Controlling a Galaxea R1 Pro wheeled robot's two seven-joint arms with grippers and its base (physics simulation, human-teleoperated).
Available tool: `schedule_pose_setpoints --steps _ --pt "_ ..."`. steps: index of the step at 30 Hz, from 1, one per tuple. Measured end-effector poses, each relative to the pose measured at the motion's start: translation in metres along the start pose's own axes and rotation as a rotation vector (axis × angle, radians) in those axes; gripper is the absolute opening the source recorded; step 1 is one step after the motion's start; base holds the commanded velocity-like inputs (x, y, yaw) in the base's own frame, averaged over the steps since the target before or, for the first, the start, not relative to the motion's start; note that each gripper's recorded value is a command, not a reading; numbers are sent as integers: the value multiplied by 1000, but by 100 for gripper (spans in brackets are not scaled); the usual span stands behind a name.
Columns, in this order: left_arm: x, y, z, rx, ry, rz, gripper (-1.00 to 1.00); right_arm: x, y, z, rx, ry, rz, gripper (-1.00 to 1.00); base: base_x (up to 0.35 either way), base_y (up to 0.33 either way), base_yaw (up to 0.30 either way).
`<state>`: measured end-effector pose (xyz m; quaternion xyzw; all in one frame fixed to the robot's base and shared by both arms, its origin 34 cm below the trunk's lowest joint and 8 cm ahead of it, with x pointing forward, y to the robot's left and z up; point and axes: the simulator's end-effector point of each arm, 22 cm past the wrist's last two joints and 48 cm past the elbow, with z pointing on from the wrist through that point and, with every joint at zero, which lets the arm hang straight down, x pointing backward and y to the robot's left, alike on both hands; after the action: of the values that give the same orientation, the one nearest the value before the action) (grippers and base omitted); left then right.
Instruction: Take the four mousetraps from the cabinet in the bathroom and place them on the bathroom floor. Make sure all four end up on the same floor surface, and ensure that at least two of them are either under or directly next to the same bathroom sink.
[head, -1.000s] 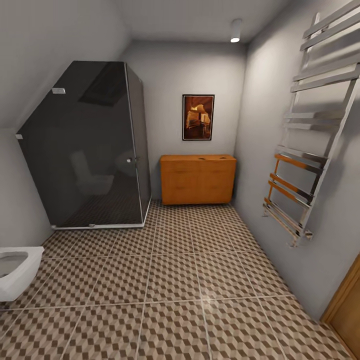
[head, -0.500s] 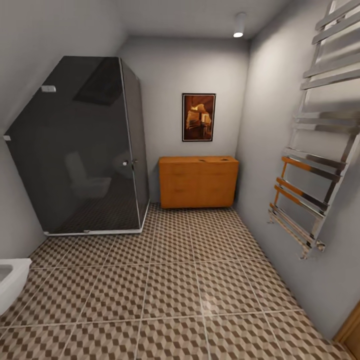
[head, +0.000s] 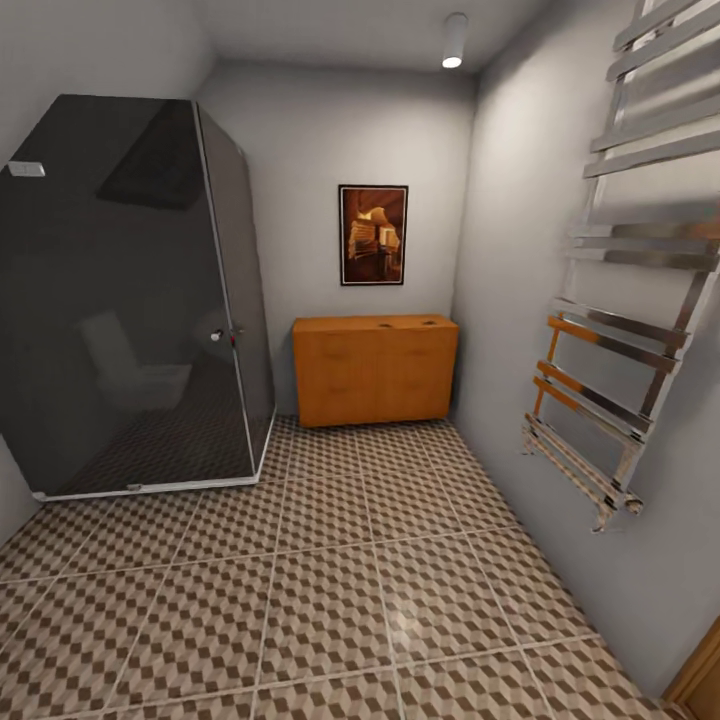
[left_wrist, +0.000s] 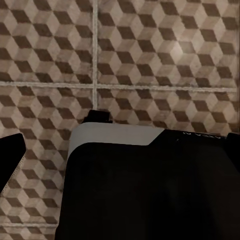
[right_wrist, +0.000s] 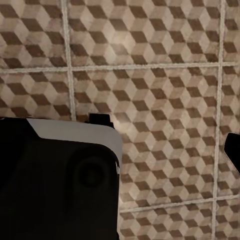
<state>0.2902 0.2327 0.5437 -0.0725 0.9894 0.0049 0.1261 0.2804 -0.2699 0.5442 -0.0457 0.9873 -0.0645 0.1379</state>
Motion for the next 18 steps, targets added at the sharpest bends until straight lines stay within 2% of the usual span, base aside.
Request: schedule_pose_setpoints --steps 18 --pt "1 0 0 0 4 0 100 0 1 0 -1 0 -1 100 323 0 -3"
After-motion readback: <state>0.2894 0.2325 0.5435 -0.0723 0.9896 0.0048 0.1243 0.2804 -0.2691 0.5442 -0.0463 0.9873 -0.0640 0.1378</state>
